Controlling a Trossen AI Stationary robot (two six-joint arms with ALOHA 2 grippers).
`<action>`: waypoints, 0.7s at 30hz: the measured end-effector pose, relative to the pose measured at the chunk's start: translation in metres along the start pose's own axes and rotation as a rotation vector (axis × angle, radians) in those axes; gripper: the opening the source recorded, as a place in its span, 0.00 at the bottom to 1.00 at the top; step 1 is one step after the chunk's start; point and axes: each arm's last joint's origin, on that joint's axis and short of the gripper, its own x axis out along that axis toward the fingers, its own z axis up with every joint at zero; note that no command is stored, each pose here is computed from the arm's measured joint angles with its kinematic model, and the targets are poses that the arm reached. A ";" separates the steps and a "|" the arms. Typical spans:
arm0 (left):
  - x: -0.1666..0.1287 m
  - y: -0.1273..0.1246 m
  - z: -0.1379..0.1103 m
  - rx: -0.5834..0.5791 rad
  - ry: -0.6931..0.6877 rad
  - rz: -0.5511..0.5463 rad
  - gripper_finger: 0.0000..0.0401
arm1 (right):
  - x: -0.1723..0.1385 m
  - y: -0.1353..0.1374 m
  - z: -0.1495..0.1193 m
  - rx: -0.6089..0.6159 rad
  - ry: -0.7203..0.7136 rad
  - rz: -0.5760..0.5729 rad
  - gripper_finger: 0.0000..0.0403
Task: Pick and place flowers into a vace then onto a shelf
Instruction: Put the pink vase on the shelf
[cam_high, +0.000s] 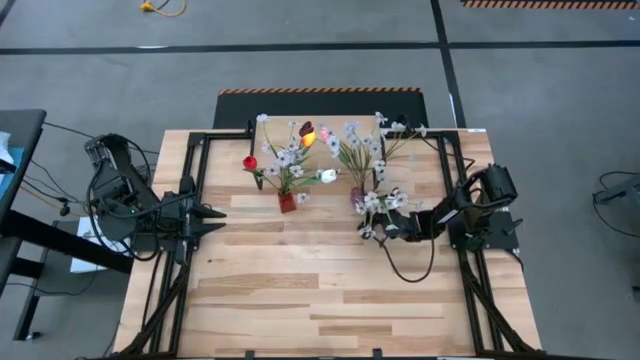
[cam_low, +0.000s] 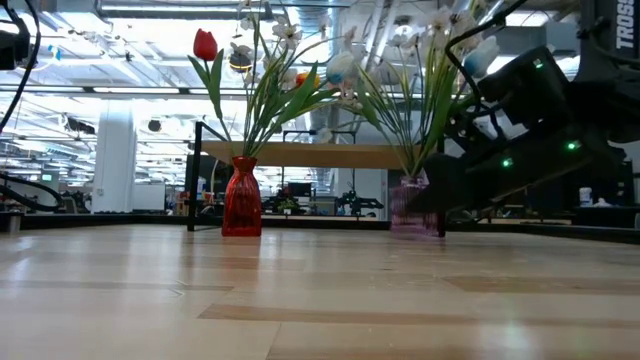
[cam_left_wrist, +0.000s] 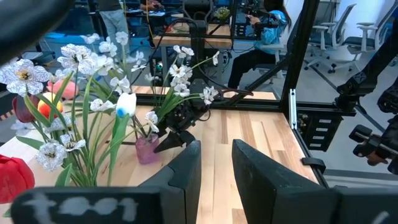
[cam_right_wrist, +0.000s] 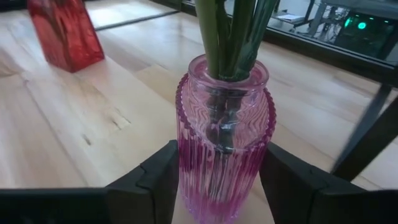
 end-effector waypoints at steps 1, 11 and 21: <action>0.000 0.000 0.000 0.000 0.000 0.000 0.20 | -0.001 0.001 0.000 0.002 -0.004 0.004 0.45; 0.000 0.000 0.000 -0.001 0.000 0.000 0.20 | -0.009 0.008 0.005 0.027 -0.045 0.027 0.49; 0.000 0.000 0.000 0.000 0.000 0.000 0.20 | -0.024 0.005 0.034 0.048 -0.105 0.056 0.49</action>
